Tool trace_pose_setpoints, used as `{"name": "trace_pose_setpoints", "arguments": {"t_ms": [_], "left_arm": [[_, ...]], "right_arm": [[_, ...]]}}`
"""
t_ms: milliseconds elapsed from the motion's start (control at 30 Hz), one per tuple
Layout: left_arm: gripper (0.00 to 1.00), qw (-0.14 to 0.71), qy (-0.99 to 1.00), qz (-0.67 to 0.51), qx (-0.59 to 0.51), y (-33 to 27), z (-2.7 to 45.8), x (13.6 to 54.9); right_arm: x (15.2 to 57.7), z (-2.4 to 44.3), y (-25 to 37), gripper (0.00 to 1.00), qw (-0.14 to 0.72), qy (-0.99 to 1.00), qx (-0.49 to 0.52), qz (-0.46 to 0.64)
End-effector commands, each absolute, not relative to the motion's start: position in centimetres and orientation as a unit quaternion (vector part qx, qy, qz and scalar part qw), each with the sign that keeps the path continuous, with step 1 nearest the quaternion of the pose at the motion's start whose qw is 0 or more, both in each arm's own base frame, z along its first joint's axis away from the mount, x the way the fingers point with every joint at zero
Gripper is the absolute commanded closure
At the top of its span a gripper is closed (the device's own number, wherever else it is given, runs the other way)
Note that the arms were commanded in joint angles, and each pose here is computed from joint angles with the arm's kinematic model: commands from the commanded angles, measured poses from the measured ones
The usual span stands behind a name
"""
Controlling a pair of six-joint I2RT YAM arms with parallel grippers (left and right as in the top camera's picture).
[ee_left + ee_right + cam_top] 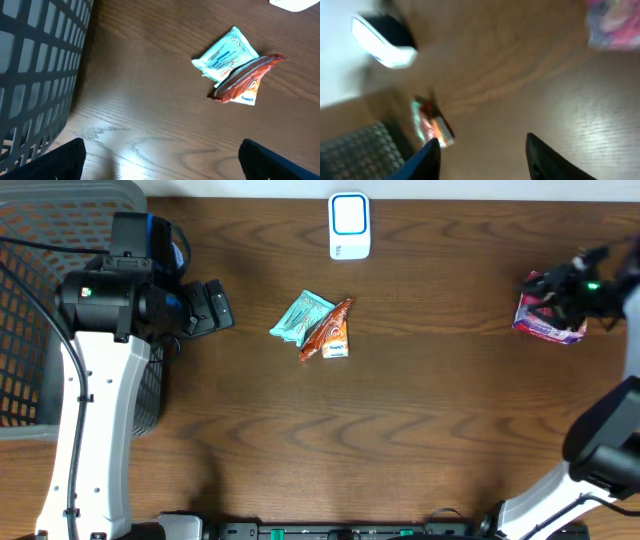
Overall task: Scan the item barcode
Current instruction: 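Carry the snack box to the right table edge with the right gripper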
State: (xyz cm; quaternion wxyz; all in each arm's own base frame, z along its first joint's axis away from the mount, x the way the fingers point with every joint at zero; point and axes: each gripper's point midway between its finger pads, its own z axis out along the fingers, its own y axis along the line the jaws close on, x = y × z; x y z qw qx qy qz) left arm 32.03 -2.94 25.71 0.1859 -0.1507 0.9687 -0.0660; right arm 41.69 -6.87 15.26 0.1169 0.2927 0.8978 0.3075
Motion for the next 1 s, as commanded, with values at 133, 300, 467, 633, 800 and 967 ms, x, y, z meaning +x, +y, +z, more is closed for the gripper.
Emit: {"name": "trace_pose_setpoints", "arguments": {"t_ms": [133, 300, 467, 633, 800, 967], "left_arm": [[0.02, 0.187, 0.968, -0.062, -0.157, -2.7, 25.8, 31.9], [0.02, 0.187, 0.968, -0.062, -0.157, -2.7, 25.8, 31.9], [0.02, 0.187, 0.968, -0.062, -0.157, -2.7, 25.8, 31.9], [0.02, 0.187, 0.968, -0.062, -0.157, -2.7, 25.8, 31.9], [0.02, 0.187, 0.968, -0.062, -0.157, -2.7, 25.8, 31.9], [0.02, 0.187, 0.968, -0.062, -0.157, -2.7, 25.8, 31.9]], "right_arm": [[40.7, 11.4, -4.3, 0.5, 0.076, 0.973, 0.202, 0.083], [41.5, 9.8, -5.2, 0.62, 0.086, 0.972, 0.213, -0.042], [43.1, 7.6, -7.0, 0.71, 0.097, 0.967, 0.218, -0.089], [44.7, 5.1, -9.2, 0.69, 0.111, 0.961, 0.22, -0.126], [44.6, 4.6, -13.0, 0.61, 0.113, 0.944, 0.219, -0.219], [43.1, 6.0, -16.8, 0.57, 0.104, 0.918, 0.234, -0.303]]}}
